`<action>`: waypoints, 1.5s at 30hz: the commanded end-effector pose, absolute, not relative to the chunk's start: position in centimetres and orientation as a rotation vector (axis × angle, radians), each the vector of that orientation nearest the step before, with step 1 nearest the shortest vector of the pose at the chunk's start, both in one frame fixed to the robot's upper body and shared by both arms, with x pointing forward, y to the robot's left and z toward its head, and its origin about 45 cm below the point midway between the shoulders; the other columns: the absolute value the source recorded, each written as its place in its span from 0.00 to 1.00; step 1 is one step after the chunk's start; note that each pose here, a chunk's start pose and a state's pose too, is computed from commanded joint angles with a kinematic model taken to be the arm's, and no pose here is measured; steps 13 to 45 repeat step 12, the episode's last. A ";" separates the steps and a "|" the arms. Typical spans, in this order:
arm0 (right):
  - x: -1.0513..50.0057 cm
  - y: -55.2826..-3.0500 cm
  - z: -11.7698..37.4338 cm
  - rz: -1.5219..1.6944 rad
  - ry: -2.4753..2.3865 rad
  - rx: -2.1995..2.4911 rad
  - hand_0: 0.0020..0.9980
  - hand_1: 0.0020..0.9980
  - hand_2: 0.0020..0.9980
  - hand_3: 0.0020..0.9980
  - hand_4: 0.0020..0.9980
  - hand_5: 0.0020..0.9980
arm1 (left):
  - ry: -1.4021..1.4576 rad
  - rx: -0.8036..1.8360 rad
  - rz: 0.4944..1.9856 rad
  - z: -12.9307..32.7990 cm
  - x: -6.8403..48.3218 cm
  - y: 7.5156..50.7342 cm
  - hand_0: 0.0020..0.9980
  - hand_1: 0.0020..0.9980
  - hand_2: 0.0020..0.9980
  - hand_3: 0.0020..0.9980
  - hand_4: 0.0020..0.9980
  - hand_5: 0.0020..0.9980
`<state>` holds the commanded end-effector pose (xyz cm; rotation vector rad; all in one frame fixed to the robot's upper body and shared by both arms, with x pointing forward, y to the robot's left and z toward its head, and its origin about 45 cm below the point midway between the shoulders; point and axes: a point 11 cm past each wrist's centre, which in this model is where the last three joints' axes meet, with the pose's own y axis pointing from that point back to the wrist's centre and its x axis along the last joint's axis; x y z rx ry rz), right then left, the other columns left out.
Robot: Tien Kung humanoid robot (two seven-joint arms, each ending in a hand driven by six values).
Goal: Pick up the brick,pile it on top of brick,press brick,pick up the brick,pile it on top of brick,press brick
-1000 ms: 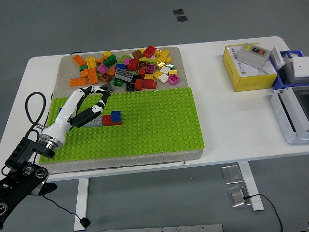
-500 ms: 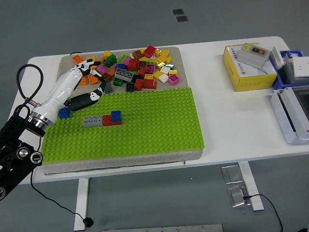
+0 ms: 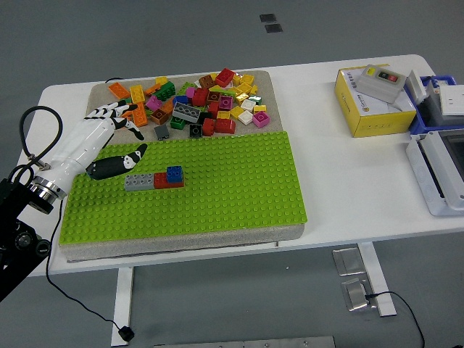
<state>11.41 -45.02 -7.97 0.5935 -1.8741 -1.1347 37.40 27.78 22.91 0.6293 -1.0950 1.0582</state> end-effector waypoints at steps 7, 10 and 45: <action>11.3 -44.9 -8.0 -1.135 -1.864 0.590 0.59 0.53 0.58 0.68 0.13 0.96 | -1.042 0.645 1.100 21.3 36.9 27.9 1.00 1.00 0.94 0.53 0.61 0.50; 11.3 -44.9 -8.0 -1.132 -1.871 0.593 0.59 0.53 0.58 0.68 0.13 0.96 | -1.025 0.641 1.125 21.1 37.1 27.6 1.00 1.00 0.94 0.53 0.61 0.50; 11.4 -45.0 -8.0 -1.128 -1.877 0.597 0.59 0.53 0.58 0.68 0.13 0.96 | -1.015 0.629 1.141 21.1 37.3 27.4 1.00 1.00 0.94 0.53 0.61 0.50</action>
